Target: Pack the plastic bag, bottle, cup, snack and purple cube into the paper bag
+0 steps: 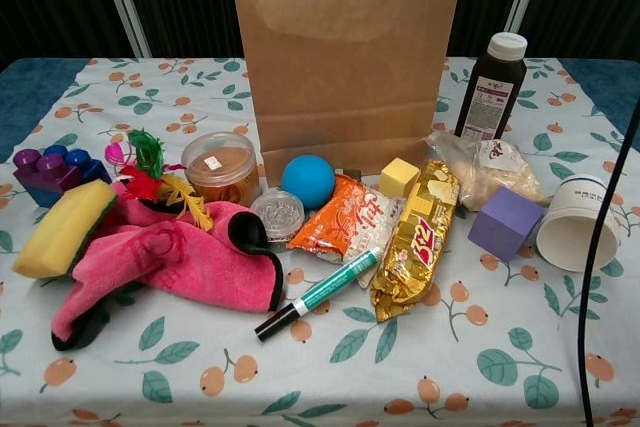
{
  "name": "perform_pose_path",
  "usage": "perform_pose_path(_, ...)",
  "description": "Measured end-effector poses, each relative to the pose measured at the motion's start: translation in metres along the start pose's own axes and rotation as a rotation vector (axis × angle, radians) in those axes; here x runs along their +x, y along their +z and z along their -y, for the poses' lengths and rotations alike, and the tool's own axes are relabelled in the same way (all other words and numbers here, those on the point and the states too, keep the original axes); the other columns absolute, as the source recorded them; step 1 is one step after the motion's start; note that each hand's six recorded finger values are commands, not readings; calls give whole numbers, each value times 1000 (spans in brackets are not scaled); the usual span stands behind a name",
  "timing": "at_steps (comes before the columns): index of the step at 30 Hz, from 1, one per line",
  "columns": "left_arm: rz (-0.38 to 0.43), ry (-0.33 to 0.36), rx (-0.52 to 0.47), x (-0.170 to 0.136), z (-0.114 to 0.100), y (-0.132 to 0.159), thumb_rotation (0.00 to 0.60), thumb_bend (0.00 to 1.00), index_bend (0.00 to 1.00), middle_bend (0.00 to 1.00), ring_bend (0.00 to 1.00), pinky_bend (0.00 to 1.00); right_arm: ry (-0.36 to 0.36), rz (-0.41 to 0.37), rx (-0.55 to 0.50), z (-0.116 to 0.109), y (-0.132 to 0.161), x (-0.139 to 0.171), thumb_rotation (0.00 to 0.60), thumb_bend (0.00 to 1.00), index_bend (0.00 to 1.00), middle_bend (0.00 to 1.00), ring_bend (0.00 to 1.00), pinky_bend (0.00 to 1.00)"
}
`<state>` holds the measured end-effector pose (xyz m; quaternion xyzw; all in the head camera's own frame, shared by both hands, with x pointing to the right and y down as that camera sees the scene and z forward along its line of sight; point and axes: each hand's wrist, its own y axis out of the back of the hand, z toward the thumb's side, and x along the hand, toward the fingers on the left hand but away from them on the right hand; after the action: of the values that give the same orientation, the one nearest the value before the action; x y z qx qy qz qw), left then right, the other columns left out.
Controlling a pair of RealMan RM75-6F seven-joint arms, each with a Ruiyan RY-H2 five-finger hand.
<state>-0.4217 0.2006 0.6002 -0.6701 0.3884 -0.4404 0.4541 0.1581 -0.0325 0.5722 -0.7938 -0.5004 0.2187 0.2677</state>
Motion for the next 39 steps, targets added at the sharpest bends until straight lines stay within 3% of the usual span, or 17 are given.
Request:
perform_pose_path(6,7,2,-12,0,0,4,600,0,87,76,63,184,18,66,202,-36,-27,26,600,0,141,237,35,32)
perform_pose_path(10,10,-4,-13,0,1,5,600,0,87,76,63,184,78,215,315,-57,-73,71,600,0,120,222,23,13)
perform_pose_path(13,12,-7,-13,-1,2,5,600,0,87,75,62,184,109,331,363,-59,-106,104,600,0,119,238,43,17)
perform_pose_path(18,12,-7,-15,-2,2,7,600,0,87,75,63,184,118,417,399,-50,-137,132,600,0,120,224,44,45)
perform_pose_path(23,14,-7,-7,-3,1,6,600,0,87,76,63,184,62,439,283,-38,-151,143,600,0,109,178,7,51)
perform_pose_path(34,21,-26,-2,-6,4,6,600,0,88,75,62,184,-159,424,-162,-34,-190,168,600,0,94,168,7,51)
perform_pose_path(39,42,-27,-5,-3,8,12,600,0,87,75,62,184,-170,440,-374,-32,-207,176,600,0,91,183,13,54)
